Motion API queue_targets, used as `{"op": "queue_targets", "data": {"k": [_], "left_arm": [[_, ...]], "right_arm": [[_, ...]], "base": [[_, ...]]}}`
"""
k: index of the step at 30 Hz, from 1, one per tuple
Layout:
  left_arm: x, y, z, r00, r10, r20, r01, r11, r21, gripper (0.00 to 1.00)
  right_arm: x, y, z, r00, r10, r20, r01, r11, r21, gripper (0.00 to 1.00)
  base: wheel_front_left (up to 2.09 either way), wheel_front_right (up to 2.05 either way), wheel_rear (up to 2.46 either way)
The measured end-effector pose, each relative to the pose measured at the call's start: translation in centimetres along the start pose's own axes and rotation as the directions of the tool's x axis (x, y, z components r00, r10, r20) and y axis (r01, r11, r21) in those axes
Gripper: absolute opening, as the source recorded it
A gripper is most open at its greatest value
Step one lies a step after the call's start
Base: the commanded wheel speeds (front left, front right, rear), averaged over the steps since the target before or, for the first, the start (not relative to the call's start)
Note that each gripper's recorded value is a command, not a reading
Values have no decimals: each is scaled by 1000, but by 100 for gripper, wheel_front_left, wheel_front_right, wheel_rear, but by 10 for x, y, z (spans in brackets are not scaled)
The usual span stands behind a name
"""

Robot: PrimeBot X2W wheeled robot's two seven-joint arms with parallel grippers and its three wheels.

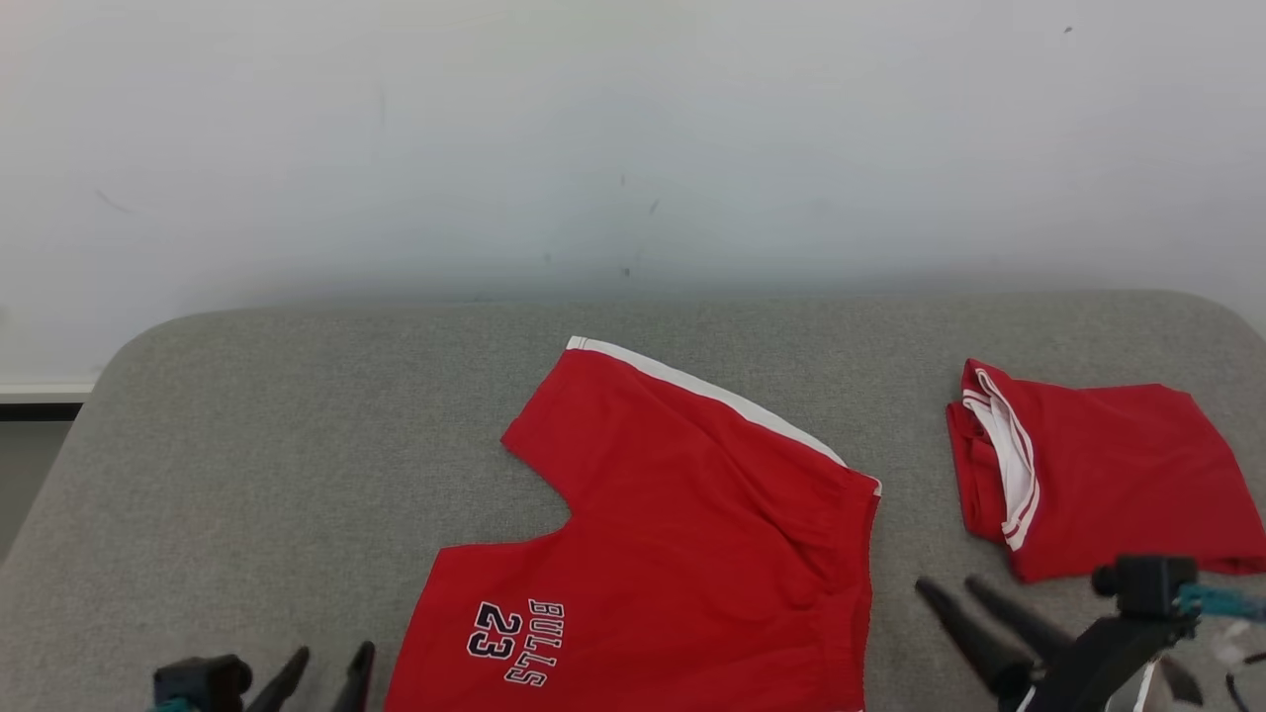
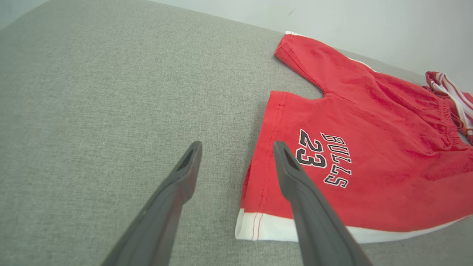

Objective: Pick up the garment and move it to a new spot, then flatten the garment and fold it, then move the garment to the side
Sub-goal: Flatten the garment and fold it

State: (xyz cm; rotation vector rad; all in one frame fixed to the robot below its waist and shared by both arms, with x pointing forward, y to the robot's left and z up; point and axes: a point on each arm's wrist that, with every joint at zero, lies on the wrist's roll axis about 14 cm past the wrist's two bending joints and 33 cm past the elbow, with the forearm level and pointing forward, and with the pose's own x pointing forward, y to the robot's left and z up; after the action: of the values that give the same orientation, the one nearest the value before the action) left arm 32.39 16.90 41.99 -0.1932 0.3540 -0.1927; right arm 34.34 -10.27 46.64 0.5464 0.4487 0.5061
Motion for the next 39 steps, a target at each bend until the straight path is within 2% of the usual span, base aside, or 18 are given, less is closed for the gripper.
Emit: {"op": "queue_targets", "data": {"k": [5, 10, 14, 18, 21, 26, 32, 39], "left_arm": [[1, 15, 15, 998, 47, 43, -47, 999, -4, 100], [5, 19, 35, 992, 69, 105, -65, 997, -38, 100], [7, 17, 39, 989, 69, 129, -65, 997, -36, 100], [9, 24, 38, 984, 111, 143, -104, 993, -57, 100], [12, 33, 47, 974, 147, 173, -137, 988, -70, 100], [4, 41, 32, 966, 204, 158, -190, 977, -99, 100], [5, 34, 40, 958, 207, 200, -192, 977, -90, 100], [2, 32, 42, 953, 208, 222, -199, 978, -62, 100]], "right_arm": [[1, -11, 55, 974, -60, 219, 82, 992, -92, 100], [-3, -22, 66, 953, -134, 272, 178, 974, -142, 100], [-7, -28, 67, 944, -156, 291, 229, 944, -236, 100], [-15, -37, 90, 912, -181, 368, 287, 923, -256, 100], [-20, -41, 91, 906, -184, 382, 310, 901, -302, 100], [-27, -43, 92, 884, -200, 421, 341, 895, -290, 100], [-42, -63, 83, 849, -281, 448, 420, 873, -249, 100], [-51, -65, 80, 823, -303, 480, 456, 857, -241, 100]], "base": [[0, 0, 0], [0, 0, 0], [0, 0, 0], [0, 0, 0], [0, 0, 0], [0, 0, 0], [0, 0, 0], [0, 0, 0]]}}
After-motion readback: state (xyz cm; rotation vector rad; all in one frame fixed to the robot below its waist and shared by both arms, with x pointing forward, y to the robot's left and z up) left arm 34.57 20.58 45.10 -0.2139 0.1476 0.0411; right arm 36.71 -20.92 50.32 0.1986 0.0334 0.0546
